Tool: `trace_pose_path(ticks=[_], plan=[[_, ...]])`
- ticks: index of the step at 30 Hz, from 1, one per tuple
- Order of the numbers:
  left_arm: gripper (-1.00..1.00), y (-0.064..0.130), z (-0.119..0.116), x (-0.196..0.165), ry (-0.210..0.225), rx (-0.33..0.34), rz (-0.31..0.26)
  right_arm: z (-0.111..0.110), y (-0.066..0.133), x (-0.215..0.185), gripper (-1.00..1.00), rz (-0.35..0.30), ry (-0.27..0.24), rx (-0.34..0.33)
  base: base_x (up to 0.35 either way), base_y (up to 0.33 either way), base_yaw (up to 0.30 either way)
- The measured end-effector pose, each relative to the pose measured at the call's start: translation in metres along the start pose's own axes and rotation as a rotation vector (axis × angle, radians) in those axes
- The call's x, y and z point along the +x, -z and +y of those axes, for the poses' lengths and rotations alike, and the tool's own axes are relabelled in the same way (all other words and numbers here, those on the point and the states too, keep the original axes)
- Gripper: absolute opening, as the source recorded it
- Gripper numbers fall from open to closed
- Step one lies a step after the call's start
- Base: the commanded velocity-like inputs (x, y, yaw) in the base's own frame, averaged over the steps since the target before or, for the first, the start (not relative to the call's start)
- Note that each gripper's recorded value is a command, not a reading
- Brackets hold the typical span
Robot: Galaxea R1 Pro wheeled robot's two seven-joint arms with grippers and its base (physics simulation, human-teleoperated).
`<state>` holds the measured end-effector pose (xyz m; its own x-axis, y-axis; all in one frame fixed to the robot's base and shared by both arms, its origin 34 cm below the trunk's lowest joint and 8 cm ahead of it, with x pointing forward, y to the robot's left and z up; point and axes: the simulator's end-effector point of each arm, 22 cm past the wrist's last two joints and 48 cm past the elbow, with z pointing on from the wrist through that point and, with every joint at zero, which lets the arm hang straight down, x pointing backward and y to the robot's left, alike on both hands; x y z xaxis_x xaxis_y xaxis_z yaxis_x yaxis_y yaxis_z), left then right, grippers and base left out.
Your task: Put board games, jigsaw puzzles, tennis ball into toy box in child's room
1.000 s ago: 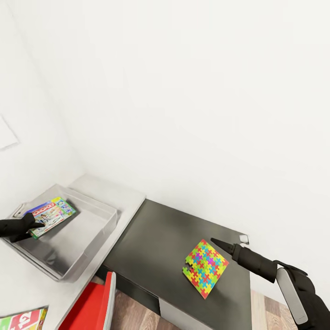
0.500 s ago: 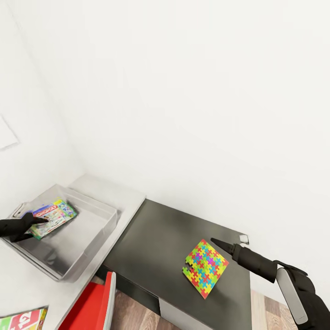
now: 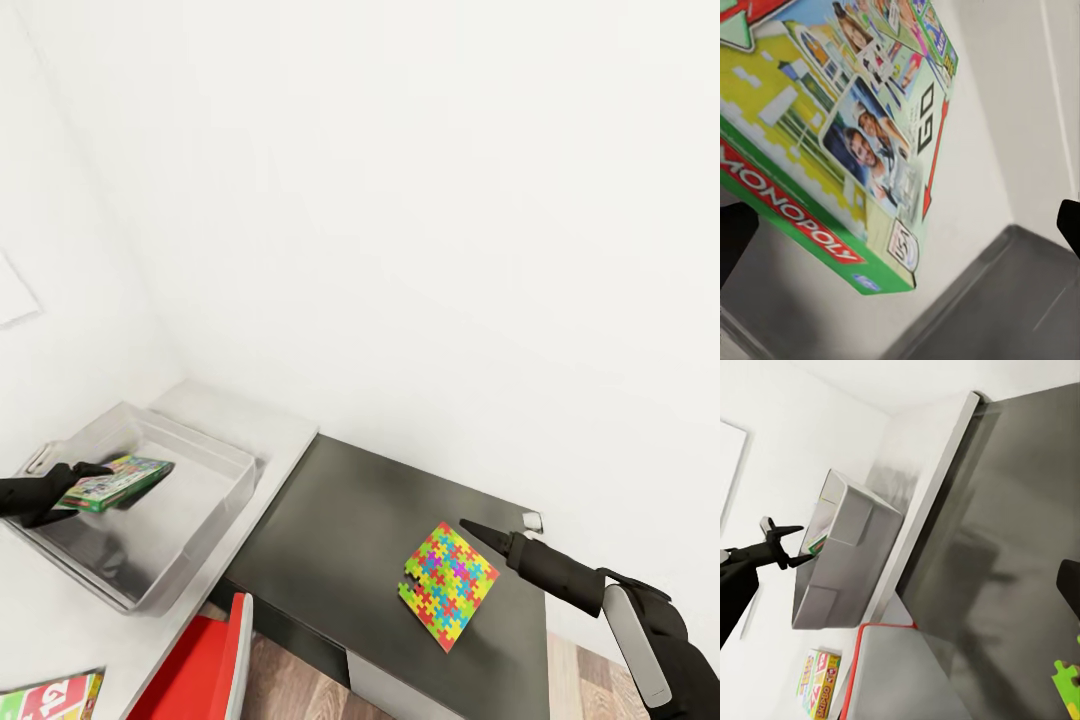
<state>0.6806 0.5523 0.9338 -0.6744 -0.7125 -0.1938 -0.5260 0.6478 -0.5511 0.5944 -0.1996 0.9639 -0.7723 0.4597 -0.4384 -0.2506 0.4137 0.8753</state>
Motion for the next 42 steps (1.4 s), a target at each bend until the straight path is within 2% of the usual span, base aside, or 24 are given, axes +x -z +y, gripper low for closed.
trace_pose_path(ticks=[6, 14, 19, 27, 38, 40, 42], plan=[[1.00, 0.005, -0.001, -0.007, 0.016, 0.019, -0.022, 0.000, 0.000, 0.000, 1.00, 0.000, 0.000, 0.000, 0.000, 0.000, 0.000], [1.00, 0.037, 0.021, -0.031, 0.031, -0.007, -0.078, 0.000, 0.000, 0.000, 1.00, 0.000, 0.000, -0.001, 0.000, 0.000, 0.000], [1.00, 0.047, 0.026, -0.037, 0.034, -0.010, -0.093, 0.000, 0.000, 0.000, 1.00, 0.000, 0.000, -0.001, 0.000, 0.000, 0.000], [1.00, 0.050, -0.003, -0.038, 0.021, 0.124, -0.092, 0.000, 0.000, 0.000, 1.00, 0.000, 0.000, 0.000, 0.000, 0.000, 0.000], [1.00, 0.053, -0.008, -0.039, 0.019, 0.150, -0.095, 0.001, 0.000, 0.000, 1.00, 0.000, 0.001, -0.003, 0.000, 0.000, -0.005], [1.00, 0.056, -0.012, -0.040, 0.017, 0.168, -0.098, 0.002, 0.000, -0.001, 1.00, -0.001, 0.003, -0.003, 0.000, 0.000, -0.052], [1.00, 0.062, -0.022, -0.042, 0.013, 0.220, -0.104, 0.003, 0.000, -0.001, 1.00, -0.002, 0.005, -0.004, 0.000, 0.000, -0.067]])
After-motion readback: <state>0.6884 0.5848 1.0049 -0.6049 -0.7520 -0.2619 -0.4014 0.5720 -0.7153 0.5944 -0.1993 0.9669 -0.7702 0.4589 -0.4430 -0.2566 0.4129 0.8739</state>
